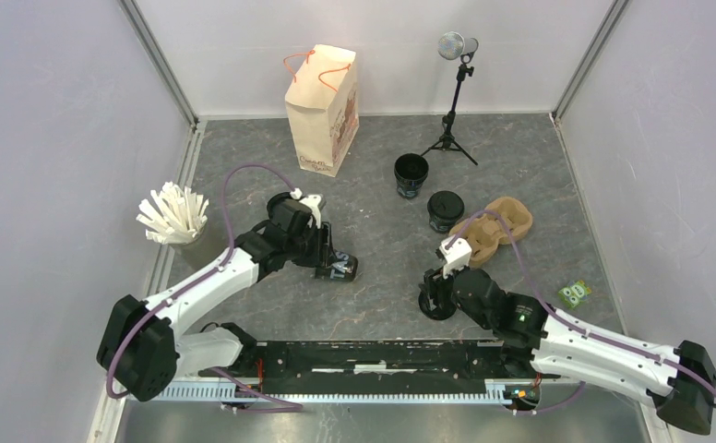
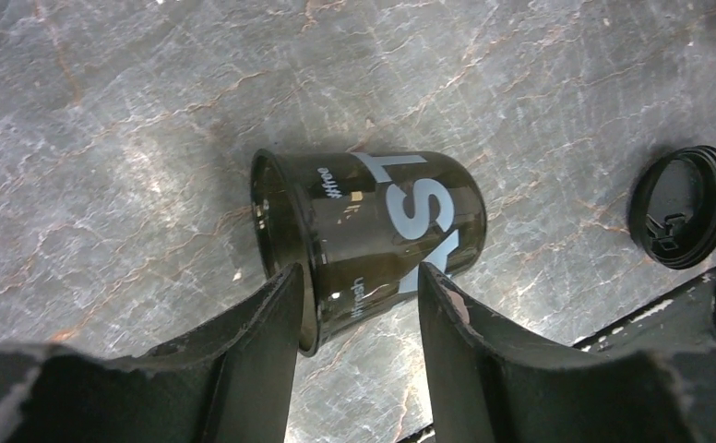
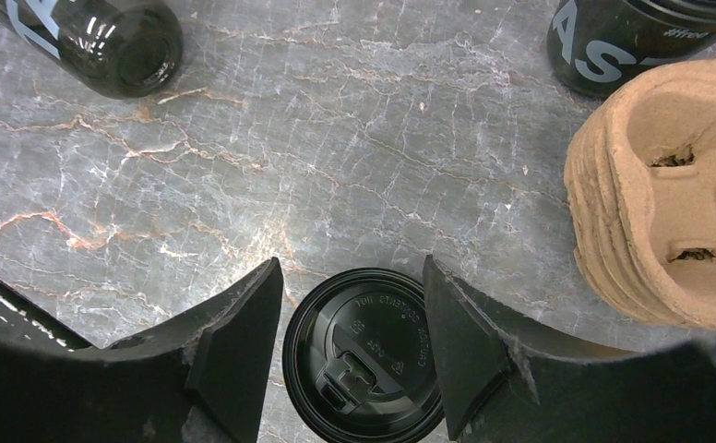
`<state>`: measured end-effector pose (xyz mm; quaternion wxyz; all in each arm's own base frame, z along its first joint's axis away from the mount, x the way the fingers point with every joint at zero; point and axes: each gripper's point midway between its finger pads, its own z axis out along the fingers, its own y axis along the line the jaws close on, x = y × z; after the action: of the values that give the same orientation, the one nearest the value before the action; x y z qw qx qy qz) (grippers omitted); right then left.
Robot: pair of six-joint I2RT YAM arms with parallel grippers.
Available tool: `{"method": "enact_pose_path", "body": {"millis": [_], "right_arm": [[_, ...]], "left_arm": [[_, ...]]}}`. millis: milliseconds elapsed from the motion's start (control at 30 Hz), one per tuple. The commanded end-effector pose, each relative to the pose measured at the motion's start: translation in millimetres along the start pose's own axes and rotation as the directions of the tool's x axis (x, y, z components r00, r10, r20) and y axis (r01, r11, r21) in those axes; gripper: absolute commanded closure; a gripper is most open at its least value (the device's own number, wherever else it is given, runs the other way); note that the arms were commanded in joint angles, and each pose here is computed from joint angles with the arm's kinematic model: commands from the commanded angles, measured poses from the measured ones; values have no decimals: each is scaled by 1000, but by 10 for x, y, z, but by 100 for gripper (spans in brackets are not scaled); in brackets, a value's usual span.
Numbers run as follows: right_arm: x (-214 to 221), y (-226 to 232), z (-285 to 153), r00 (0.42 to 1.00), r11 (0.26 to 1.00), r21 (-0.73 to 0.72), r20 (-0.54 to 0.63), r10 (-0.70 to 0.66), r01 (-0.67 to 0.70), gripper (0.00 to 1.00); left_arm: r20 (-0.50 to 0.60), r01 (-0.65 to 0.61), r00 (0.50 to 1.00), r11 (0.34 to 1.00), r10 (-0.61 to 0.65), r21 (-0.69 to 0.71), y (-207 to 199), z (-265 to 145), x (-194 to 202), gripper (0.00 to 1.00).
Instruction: Pack the takeout coffee
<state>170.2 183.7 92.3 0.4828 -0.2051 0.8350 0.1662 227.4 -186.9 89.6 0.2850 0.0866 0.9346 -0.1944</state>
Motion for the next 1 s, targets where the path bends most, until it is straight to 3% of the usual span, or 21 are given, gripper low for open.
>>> {"method": "enact_pose_path", "body": {"millis": [0,67,233,333,433,533,633,967], "right_arm": [[-60,28,-29,1000,1000,-19,27,7,-6,36],[-73,25,-39,999,1000,-20,32,7,-6,36],[-126,27,-73,998,1000,-31,56,5,-4,36],[-146,26,-94,998,999,-35,66,13,-11,36],[-135,23,-115,998,999,-41,68,15,-13,34],[-116,-5,-132,997,999,-35,69,16,-14,31],[-102,-34,-139,997,1000,-24,70,17,-16,31],[-30,-62,-145,999,1000,-15,47,11,-10,30]], "left_arm": [[54,17,998,996,-22,87,-184,55,-180,46],[36,18,999,995,-22,98,-198,109,-146,54],[7,5,1000,992,-6,124,-260,121,-144,84],[18,-13,1000,994,11,110,-283,25,-251,93],[43,-79,996,997,80,-11,-222,-175,-408,95],[48,-186,978,959,201,-215,-135,-395,-506,95],[14,-228,969,923,245,-310,-143,-475,-485,95],[-123,-347,938,848,325,-400,-316,-261,-217,94]]}}
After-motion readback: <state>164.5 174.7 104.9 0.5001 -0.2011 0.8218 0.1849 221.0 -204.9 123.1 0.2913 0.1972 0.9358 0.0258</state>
